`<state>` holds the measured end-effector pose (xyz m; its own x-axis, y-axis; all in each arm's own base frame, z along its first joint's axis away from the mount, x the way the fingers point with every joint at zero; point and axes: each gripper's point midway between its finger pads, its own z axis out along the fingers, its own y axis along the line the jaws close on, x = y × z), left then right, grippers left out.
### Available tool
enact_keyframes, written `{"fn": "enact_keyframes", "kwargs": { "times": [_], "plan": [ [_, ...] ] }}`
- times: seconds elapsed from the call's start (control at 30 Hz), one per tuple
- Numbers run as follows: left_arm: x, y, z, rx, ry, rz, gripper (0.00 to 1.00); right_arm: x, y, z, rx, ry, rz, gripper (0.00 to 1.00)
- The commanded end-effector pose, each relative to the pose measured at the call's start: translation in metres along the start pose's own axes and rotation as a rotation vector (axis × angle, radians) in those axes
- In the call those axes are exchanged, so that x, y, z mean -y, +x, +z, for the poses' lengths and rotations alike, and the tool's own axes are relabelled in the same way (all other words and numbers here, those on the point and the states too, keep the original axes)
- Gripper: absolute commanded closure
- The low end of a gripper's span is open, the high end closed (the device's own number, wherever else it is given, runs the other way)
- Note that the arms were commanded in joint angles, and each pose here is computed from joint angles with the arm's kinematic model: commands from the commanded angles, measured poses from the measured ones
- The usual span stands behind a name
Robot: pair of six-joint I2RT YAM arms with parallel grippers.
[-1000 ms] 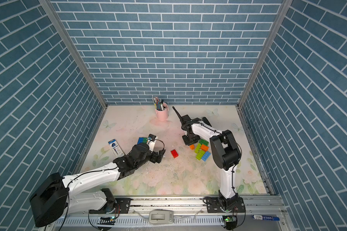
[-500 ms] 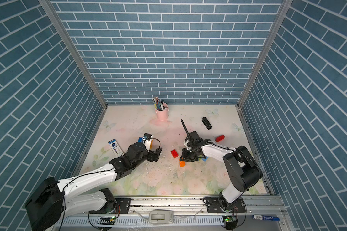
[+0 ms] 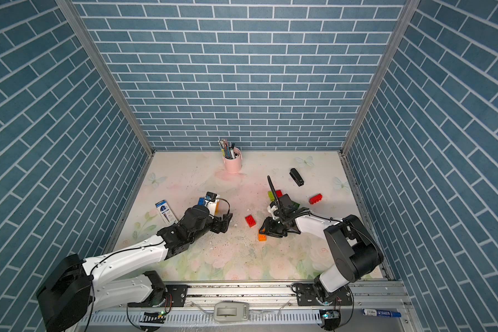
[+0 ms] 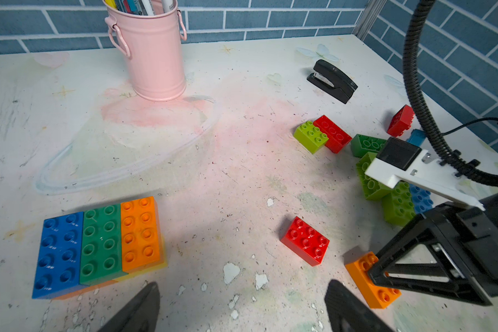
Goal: Assemble a rectangle with lego
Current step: Place the lego brick at the center of the board, then move the lego brick at the center of the board.
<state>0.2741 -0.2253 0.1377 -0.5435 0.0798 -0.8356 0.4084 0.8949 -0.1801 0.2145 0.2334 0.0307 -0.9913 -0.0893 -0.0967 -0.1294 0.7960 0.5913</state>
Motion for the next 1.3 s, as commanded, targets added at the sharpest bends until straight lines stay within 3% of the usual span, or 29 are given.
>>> {"fn": "enact_keyframes", "kwargs": {
  "times": [0.0,0.2,0.37,0.57,1.07,1.27],
  "plan": [
    [0.001,-0.005,0.0,-0.005,-0.004,-0.01,0.09,0.011,0.003,-0.013,0.002,0.092,-0.03,0.53],
    [-0.004,-0.006,-0.002,0.0,-0.029,-0.021,0.09,0.011,-0.002,-0.041,0.072,0.233,0.082,0.42],
    [-0.028,-0.004,-0.006,-0.037,-0.154,-0.047,0.1,0.003,0.012,-0.043,0.06,0.438,0.026,0.38],
    [-0.08,0.004,-0.018,-0.078,-0.255,-0.217,0.11,0.008,0.009,-0.034,0.005,0.576,-0.034,0.37],
    [-0.093,0.02,-0.017,-0.092,-0.253,-0.247,0.12,-0.006,0.005,0.001,-0.075,0.542,-0.074,0.42],
    [-0.093,0.02,-0.017,-0.093,-0.253,-0.243,0.12,-0.009,0.003,0.004,-0.1,0.541,-0.106,0.58]
  ]
}}
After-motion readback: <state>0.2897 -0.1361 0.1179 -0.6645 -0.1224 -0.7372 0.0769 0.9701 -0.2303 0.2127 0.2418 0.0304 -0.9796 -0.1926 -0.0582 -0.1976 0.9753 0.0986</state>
